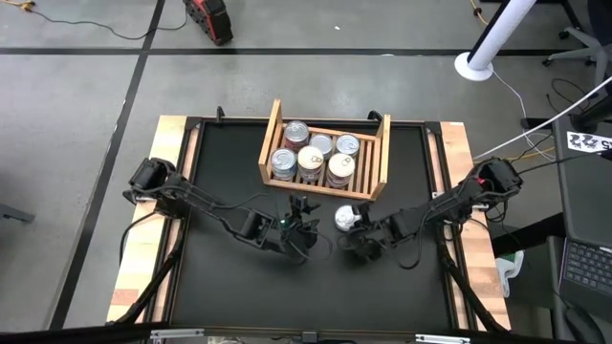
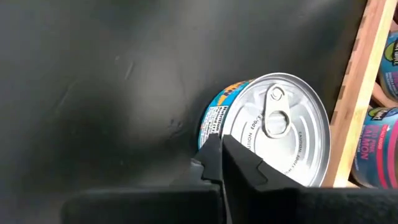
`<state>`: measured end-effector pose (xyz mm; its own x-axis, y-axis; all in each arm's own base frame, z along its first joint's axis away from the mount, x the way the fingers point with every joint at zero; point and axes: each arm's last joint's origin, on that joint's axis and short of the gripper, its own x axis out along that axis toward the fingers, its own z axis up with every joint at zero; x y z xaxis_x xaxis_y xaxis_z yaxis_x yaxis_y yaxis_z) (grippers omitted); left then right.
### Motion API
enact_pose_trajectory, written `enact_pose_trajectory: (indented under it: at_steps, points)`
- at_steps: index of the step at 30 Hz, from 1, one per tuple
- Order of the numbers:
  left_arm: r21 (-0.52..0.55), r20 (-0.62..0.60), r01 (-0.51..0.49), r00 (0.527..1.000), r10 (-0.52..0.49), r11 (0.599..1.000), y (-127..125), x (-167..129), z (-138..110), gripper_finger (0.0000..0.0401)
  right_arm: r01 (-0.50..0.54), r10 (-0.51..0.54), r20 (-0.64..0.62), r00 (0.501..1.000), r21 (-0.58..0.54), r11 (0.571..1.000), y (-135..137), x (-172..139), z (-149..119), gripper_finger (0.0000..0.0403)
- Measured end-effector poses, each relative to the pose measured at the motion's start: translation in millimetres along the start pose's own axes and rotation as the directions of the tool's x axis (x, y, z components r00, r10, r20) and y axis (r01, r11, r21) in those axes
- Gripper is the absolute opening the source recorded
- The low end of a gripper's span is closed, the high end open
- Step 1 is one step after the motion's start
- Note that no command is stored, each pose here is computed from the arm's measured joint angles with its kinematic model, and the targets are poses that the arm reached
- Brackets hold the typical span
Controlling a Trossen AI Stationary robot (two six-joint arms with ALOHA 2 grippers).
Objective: Stack canned seafood by type on shelf
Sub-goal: Stack the light blue tuna can on top of the other light blue tuna can
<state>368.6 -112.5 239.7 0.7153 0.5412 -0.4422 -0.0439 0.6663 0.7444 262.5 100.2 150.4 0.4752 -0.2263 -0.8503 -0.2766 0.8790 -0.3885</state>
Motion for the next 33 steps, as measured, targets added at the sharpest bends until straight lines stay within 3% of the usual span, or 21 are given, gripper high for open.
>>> enact_pose_trajectory:
  at_steps: [9,17,24,33]
  points:
    - [0.025,0.036,0.033,0.999,-0.034,0.999,-12.0,-13.8,4.7,0.0244,-0.014,0.012,0.048,0.999,0.054,0.998,-13.7,-4.9,17.7,0.0002]
    - [0.035,0.085,0.167,0.982,-0.169,0.985,-27.4,-20.3,6.7,0.0244,-0.021,0.01,0.106,0.994,0.103,0.994,-26.9,-12.6,35.4,0.0001]
    - [0.097,0.039,0.183,0.982,-0.187,0.978,-39.9,-12.8,-7.2,0.0244,-0.033,0.01,0.164,0.986,0.141,0.989,-39.1,-21.9,51.4,0.0001]
    - [0.097,0.016,0.163,0.986,-0.165,0.982,-39.1,-4.2,-10.1,0.0244,-0.064,0.019,0.251,0.968,0.172,0.983,-51.4,-38.3,73.1,0.0]
